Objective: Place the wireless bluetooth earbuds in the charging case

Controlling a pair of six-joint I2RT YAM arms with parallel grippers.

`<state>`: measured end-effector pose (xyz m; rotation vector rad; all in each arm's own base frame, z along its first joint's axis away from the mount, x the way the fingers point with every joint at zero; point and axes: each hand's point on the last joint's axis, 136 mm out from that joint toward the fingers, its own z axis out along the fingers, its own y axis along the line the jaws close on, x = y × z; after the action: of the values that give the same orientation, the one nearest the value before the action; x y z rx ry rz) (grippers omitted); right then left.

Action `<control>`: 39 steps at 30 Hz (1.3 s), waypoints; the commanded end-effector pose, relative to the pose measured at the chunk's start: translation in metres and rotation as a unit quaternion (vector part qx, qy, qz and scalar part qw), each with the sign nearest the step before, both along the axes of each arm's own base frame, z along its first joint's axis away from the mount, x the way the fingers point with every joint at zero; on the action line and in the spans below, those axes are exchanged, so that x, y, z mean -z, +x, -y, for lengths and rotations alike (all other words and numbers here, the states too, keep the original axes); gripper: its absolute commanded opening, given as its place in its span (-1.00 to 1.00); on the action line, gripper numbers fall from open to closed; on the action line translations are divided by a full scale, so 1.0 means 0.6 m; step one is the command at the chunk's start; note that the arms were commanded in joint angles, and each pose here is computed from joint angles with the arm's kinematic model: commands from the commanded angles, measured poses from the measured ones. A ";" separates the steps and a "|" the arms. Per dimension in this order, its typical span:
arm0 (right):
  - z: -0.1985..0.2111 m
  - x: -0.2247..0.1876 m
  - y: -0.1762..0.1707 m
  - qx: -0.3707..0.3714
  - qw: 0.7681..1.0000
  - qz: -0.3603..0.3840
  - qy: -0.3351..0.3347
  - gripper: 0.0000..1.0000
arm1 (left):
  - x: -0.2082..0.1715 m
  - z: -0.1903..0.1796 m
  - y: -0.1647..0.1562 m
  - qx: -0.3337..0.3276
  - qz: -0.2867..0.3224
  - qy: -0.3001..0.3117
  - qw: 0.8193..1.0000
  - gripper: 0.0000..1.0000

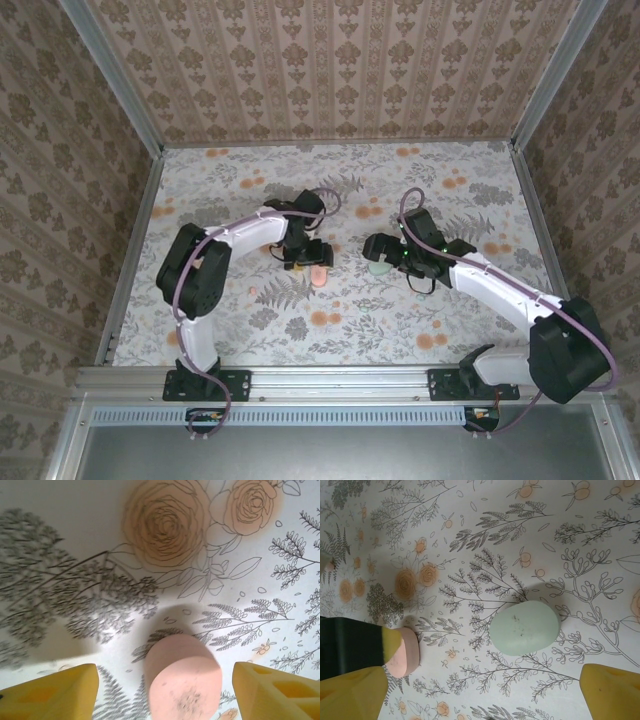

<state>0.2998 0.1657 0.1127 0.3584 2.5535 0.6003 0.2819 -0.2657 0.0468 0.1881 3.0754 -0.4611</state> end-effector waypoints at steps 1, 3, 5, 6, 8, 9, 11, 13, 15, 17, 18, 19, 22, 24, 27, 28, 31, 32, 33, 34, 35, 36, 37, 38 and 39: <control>0.017 0.003 -0.008 0.019 1.000 -0.009 -0.012 0.99 | -0.062 -0.040 0.017 -0.008 0.037 -0.013 0.999 0.46; 0.012 0.003 -0.008 0.014 1.000 -0.013 -0.012 0.96 | -0.087 -0.064 0.027 -0.027 0.052 -0.027 0.998 0.45; 0.002 0.005 -0.009 0.003 1.000 -0.018 -0.018 0.93 | -0.106 -0.087 0.032 -0.044 0.062 -0.039 0.996 0.43; -0.005 0.008 -0.009 -0.005 1.000 -0.021 -0.022 0.91 | -0.115 -0.098 0.034 -0.052 0.068 -0.046 0.995 0.41; -0.015 0.014 -0.012 -0.016 0.999 -0.029 -0.028 0.91 | -0.127 -0.107 0.030 -0.056 0.075 -0.061 0.994 0.38; -0.018 0.019 -0.012 -0.018 0.999 -0.034 -0.029 0.91 | -0.132 -0.110 0.027 -0.055 0.081 -0.063 0.993 0.36; -0.017 0.026 -0.012 -0.013 0.999 -0.041 -0.031 0.91 | -0.134 -0.105 0.019 -0.051 0.085 -0.066 0.993 0.34; -0.012 0.033 -0.012 -0.004 0.998 -0.044 -0.036 0.91 | -0.127 -0.083 0.001 -0.034 0.076 -0.061 0.995 0.34; -0.009 0.040 -0.011 0.002 0.998 -0.045 -0.039 0.92 | -0.109 -0.056 -0.025 -0.010 0.054 -0.042 0.998 0.34; -0.007 0.047 -0.011 0.006 0.998 -0.046 -0.039 0.93 | -0.092 -0.030 -0.048 0.017 0.038 -0.027 0.999 0.34; -0.006 0.048 -0.009 0.008 0.998 -0.045 -0.038 0.93 | -0.084 -0.022 -0.056 0.029 0.031 -0.018 0.999 0.34; -0.006 0.048 -0.008 0.009 0.998 -0.045 -0.036 0.93 | -0.079 -0.017 -0.064 0.037 0.026 -0.008 0.999 0.34; -0.006 0.042 -0.002 -0.001 0.999 -0.037 -0.036 0.94 | -0.061 -0.008 -0.075 0.051 0.009 0.022 0.998 0.34; -0.002 0.042 -0.001 -0.003 0.999 -0.036 -0.038 0.95 | -0.051 -0.007 -0.076 0.051 -0.006 0.039 0.998 0.35; 0.000 0.042 -0.004 -0.012 0.999 -0.035 -0.034 0.95 | -0.039 -0.008 -0.065 0.042 -0.012 0.058 0.997 0.36; 0.000 0.043 -0.006 -0.016 0.999 -0.036 -0.032 0.95 | -0.032 -0.006 -0.063 0.037 -0.014 0.059 0.997 0.36; 0.008 0.047 -0.013 -0.021 0.998 -0.042 -0.031 0.96 | -0.012 0.008 -0.064 0.032 -0.013 0.046 0.998 0.34; 0.011 0.047 -0.015 -0.021 0.998 -0.043 -0.030 0.96 | -0.008 0.013 -0.065 0.032 -0.010 0.044 0.998 0.34; 0.016 0.049 -0.017 -0.019 0.998 -0.045 -0.029 0.97 | -0.005 0.018 -0.064 0.033 -0.007 0.041 0.999 0.33; 0.021 0.049 -0.018 -0.017 0.998 -0.044 -0.029 0.97 | -0.002 0.021 -0.064 0.034 -0.003 0.043 0.998 0.32; 0.027 0.050 -0.019 -0.014 0.998 -0.045 -0.029 0.97 | 0.000 0.023 -0.062 0.035 0.001 0.046 0.998 0.32; 0.032 0.051 -0.020 -0.011 0.999 -0.046 -0.027 0.97 | 0.003 0.026 -0.061 0.037 0.007 0.048 0.998 0.31; 0.038 0.050 -0.019 -0.006 0.999 -0.046 -0.025 0.97 | 0.004 0.031 -0.058 0.040 0.014 0.048 0.998 0.31; 0.041 0.051 -0.019 -0.004 0.999 -0.047 -0.024 0.97 | 0.008 0.032 -0.057 0.041 0.019 0.052 0.998 0.30; 0.045 0.050 -0.018 0.000 0.999 -0.048 -0.021 0.97 | 0.011 0.033 -0.053 0.041 0.025 0.054 0.997 0.27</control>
<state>0.2925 0.1421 0.0795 0.3955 2.6529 0.5149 0.2453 -0.2848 0.0488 0.3451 3.0797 -0.3396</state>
